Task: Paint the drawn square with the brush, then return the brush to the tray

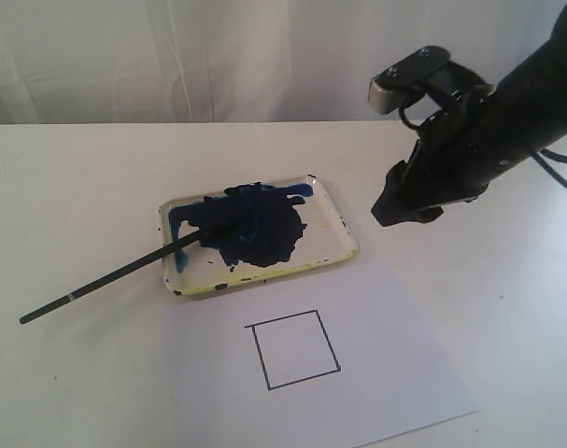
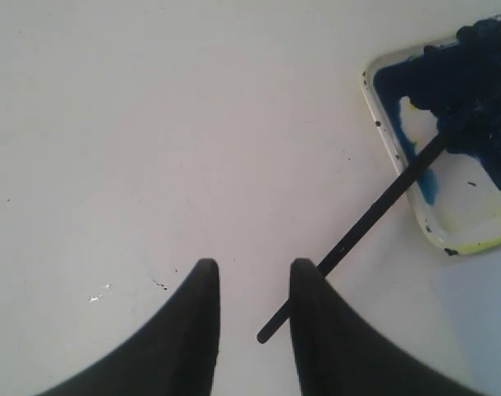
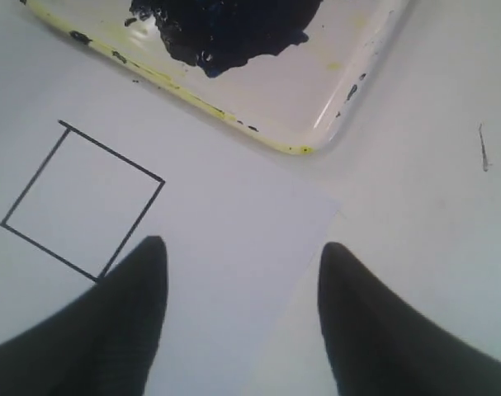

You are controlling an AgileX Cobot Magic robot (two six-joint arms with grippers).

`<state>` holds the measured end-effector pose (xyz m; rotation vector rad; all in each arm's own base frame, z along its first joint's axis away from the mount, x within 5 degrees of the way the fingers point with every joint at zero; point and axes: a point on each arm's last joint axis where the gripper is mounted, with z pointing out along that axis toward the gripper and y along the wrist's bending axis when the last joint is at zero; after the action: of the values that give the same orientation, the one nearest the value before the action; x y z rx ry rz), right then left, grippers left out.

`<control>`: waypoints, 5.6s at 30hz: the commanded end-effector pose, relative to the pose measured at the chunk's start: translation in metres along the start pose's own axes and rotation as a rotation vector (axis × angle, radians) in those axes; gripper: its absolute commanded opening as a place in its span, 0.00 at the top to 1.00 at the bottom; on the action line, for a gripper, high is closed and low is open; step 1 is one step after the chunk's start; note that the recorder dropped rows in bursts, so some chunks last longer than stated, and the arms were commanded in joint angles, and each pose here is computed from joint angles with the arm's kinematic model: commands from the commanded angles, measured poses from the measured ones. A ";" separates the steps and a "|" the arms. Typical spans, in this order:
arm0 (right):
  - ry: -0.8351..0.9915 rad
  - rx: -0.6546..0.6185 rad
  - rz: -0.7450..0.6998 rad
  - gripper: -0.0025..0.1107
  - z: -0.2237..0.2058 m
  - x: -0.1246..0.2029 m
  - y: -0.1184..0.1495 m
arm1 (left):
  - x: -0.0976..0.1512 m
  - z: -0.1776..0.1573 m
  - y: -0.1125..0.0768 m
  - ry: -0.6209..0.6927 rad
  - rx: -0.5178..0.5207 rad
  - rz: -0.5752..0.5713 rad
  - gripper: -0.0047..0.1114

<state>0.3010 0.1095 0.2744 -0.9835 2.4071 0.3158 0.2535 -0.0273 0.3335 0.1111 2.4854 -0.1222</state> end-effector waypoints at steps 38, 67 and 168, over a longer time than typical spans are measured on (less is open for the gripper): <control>0.202 0.020 -0.085 0.98 0.137 0.028 -0.024 | 0.000 0.063 0.003 0.159 0.012 0.021 0.66; 0.241 0.016 -0.093 0.98 0.154 0.037 -0.026 | -0.003 0.084 -0.008 0.254 0.106 0.095 0.51; 0.242 0.017 -0.095 0.98 0.154 0.037 -0.026 | 0.005 0.123 -0.051 0.249 0.340 0.660 0.96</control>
<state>0.3555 0.1307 0.1295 -1.1480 2.5548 0.1567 0.3247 -0.0977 0.2211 1.1115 2.4158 -0.3180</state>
